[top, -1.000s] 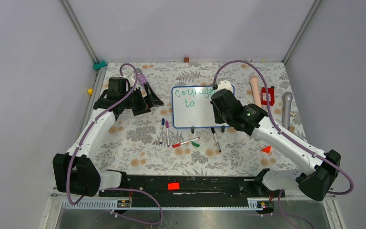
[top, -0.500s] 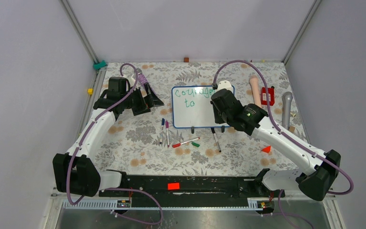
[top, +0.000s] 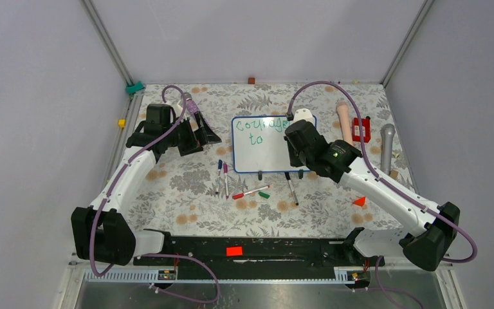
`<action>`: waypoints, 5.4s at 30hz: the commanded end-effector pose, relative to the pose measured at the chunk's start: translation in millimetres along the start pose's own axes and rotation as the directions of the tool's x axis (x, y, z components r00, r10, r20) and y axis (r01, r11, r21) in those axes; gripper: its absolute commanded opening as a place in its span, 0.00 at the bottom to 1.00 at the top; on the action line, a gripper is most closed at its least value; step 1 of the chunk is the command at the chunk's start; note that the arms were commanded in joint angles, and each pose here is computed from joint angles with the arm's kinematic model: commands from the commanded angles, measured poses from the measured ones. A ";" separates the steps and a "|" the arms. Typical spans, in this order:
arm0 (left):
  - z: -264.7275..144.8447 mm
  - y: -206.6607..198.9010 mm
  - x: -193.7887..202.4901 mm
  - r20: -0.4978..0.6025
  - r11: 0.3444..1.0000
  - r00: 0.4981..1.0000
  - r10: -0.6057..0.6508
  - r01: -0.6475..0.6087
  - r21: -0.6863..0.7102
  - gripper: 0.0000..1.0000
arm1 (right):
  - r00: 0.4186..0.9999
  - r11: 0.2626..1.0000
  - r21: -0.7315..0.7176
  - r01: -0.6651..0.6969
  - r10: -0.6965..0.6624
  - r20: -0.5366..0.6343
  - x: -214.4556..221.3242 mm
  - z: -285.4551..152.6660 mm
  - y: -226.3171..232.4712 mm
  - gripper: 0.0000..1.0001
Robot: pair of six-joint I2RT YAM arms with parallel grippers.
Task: Write a sentence on the whiteboard
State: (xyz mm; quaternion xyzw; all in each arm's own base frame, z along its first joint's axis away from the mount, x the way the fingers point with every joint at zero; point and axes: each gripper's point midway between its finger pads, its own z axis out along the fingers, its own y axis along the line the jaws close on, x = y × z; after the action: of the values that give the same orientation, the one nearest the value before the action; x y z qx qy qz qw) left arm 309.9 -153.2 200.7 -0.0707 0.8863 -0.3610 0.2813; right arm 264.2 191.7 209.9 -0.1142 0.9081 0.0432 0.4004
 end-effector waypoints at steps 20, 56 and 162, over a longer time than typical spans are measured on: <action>-1.5 -12.1 -16.8 0.044 0.998 0.998 0.046 -0.047 0.029 0.98 | 0.998 1.000 0.027 -0.015 0.013 0.066 -20.3 -11.5 -8.4 0.00; -0.3 -11.9 -15.4 0.042 0.998 0.998 0.051 -0.053 0.036 0.98 | 0.998 1.000 0.024 -0.015 0.013 0.069 -19.9 -13.0 -9.0 0.00; -17.2 -23.0 39.8 0.059 0.923 0.930 0.363 -0.367 0.115 0.99 | 0.989 0.967 -0.210 -0.142 0.146 0.004 -12.5 -26.1 33.3 0.00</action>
State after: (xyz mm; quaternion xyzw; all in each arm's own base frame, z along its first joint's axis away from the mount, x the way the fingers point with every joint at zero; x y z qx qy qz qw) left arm 266.9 -163.1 190.9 0.0468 0.8782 -0.3307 0.3423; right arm 236.9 216.1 220.7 -0.0961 0.9122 0.1535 0.3676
